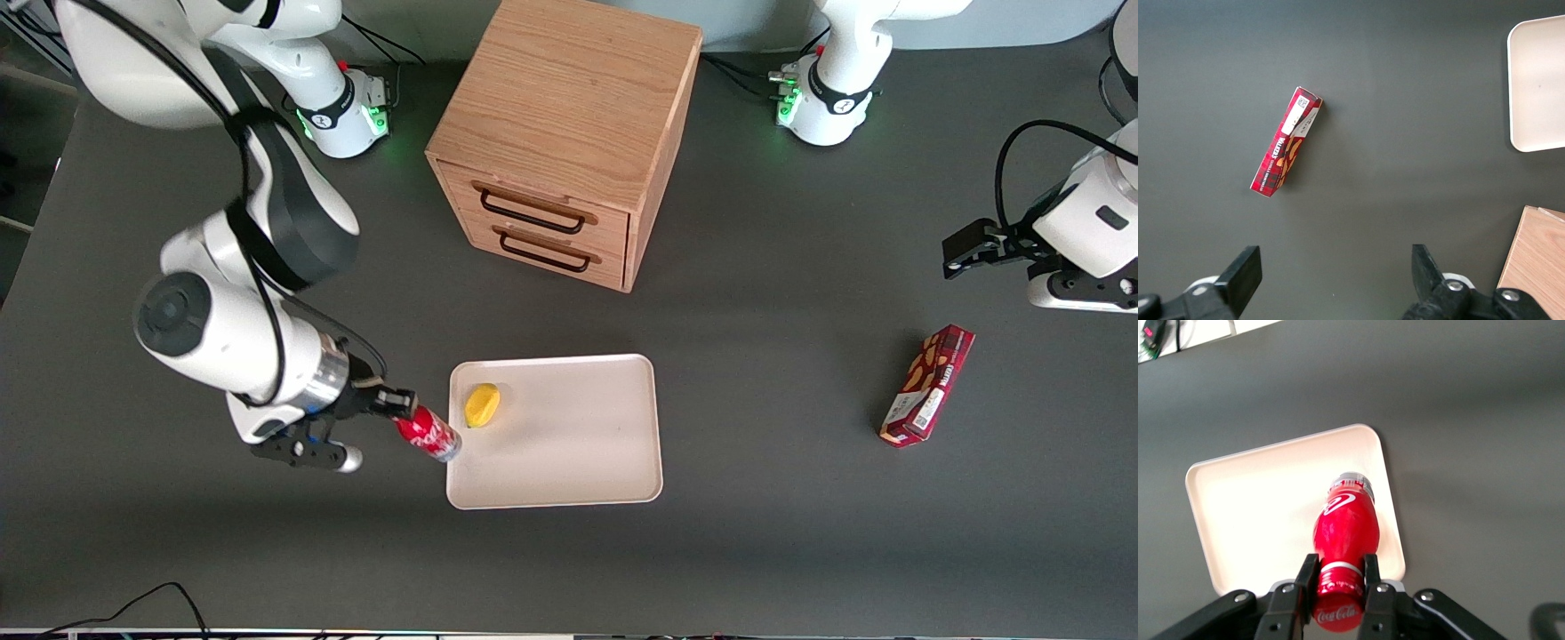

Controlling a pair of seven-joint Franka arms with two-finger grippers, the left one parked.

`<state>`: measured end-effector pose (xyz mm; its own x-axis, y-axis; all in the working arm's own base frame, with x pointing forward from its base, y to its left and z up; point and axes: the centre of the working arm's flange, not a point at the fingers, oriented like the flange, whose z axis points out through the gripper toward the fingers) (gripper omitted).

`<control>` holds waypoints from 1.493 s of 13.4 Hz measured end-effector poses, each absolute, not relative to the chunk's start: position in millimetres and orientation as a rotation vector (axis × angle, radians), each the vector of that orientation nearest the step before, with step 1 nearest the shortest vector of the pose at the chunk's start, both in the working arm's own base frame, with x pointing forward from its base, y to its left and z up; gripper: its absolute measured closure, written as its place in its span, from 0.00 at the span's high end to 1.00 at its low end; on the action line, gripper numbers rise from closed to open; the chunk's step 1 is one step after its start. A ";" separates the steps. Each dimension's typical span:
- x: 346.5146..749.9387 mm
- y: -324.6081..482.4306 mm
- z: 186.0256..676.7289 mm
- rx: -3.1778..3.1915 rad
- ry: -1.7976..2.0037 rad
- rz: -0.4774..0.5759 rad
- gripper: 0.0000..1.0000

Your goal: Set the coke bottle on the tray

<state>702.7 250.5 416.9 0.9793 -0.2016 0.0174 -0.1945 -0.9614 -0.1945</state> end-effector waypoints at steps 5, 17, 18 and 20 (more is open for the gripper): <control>716.9 278.4 342.8 -2.939 0.300 -0.117 0.32; 733.5 268.0 386.3 -2.876 0.340 -0.272 0.80; 730.9 264.2 413.4 -2.875 0.339 -0.294 0.92; 713.9 256.6 472.7 -2.906 0.330 -0.286 1.00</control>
<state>713.9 256.6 472.7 0.9562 -0.2397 0.1682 -0.2004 -0.9545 -0.2210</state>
